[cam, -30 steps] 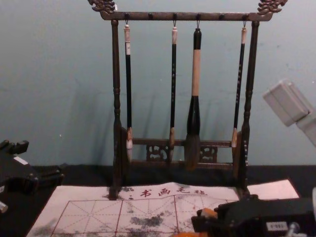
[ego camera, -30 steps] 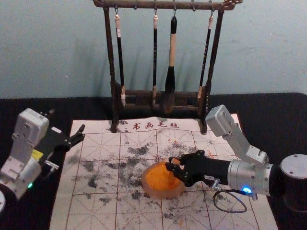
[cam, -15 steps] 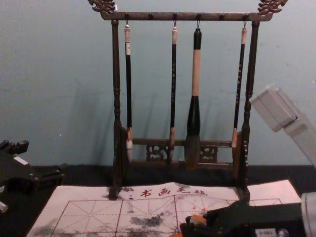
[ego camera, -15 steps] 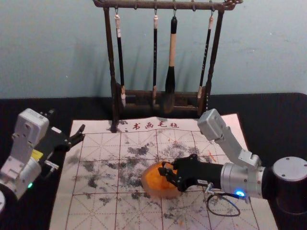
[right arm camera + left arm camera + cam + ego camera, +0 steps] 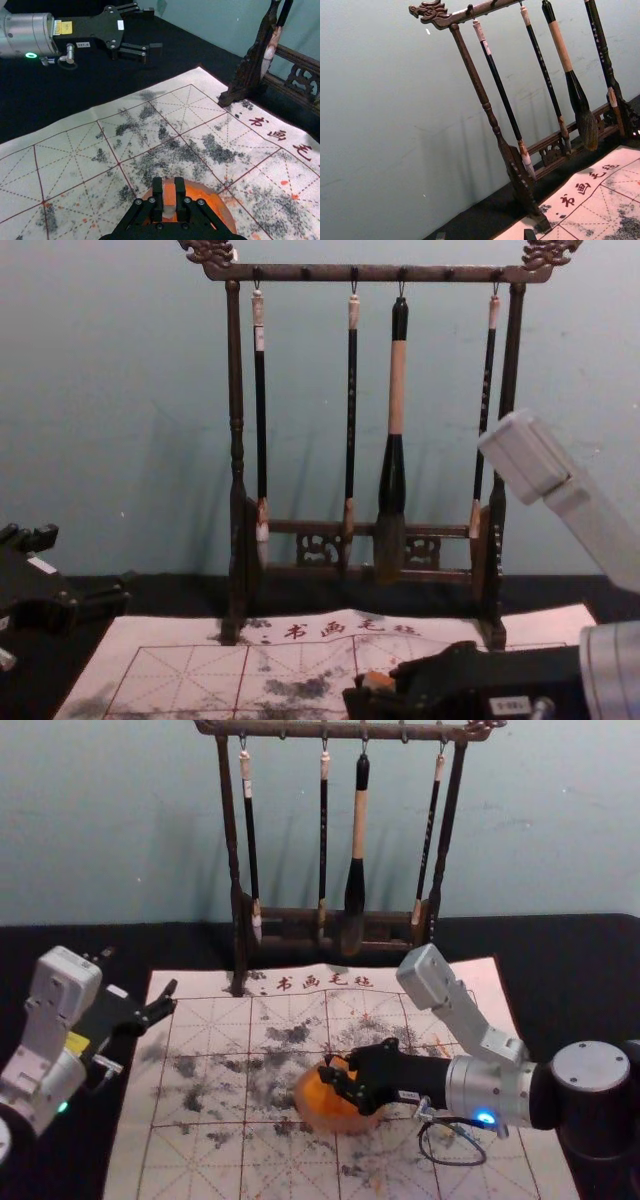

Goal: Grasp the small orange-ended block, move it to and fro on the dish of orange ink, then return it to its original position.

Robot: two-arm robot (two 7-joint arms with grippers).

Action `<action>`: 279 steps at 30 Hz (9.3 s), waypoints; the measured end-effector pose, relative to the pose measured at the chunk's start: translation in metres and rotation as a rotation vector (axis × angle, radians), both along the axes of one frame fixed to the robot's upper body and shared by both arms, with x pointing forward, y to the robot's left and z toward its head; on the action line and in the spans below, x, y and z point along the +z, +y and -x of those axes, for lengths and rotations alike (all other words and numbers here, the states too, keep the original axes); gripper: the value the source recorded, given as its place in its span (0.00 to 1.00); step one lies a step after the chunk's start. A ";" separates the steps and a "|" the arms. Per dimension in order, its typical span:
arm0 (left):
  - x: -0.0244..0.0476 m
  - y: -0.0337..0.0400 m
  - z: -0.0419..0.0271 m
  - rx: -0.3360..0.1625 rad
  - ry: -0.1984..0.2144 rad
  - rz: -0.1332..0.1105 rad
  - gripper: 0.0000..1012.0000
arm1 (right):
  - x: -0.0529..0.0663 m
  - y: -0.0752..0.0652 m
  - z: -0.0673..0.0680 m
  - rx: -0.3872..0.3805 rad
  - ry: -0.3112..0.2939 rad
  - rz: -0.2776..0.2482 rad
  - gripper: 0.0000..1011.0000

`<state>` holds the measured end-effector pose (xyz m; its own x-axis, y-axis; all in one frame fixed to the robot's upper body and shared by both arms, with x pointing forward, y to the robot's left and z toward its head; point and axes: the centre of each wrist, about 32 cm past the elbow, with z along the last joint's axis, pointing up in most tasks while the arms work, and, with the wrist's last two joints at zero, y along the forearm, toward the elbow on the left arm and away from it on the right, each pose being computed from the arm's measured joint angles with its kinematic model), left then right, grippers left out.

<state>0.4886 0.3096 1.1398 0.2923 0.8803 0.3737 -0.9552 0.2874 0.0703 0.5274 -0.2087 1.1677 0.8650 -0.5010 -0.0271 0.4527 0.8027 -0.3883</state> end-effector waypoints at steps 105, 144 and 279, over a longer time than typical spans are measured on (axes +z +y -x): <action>0.0000 0.0000 0.0000 0.000 0.000 0.000 1.00 | 0.003 -0.001 -0.018 -0.055 -0.037 0.024 0.04; 0.0000 0.0000 0.0000 0.000 0.000 0.000 1.00 | 0.000 -0.006 0.003 -0.011 0.001 0.017 0.04; 0.0000 0.0000 0.0000 0.000 0.000 0.000 1.00 | 0.018 -0.072 0.063 -0.303 -0.067 -0.013 0.04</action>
<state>0.4886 0.3097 1.1398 0.2923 0.8803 0.3737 -0.9552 0.2874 0.0703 0.4648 -0.2809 1.1857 0.6764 -0.7363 0.0173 0.6964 0.6318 -0.3402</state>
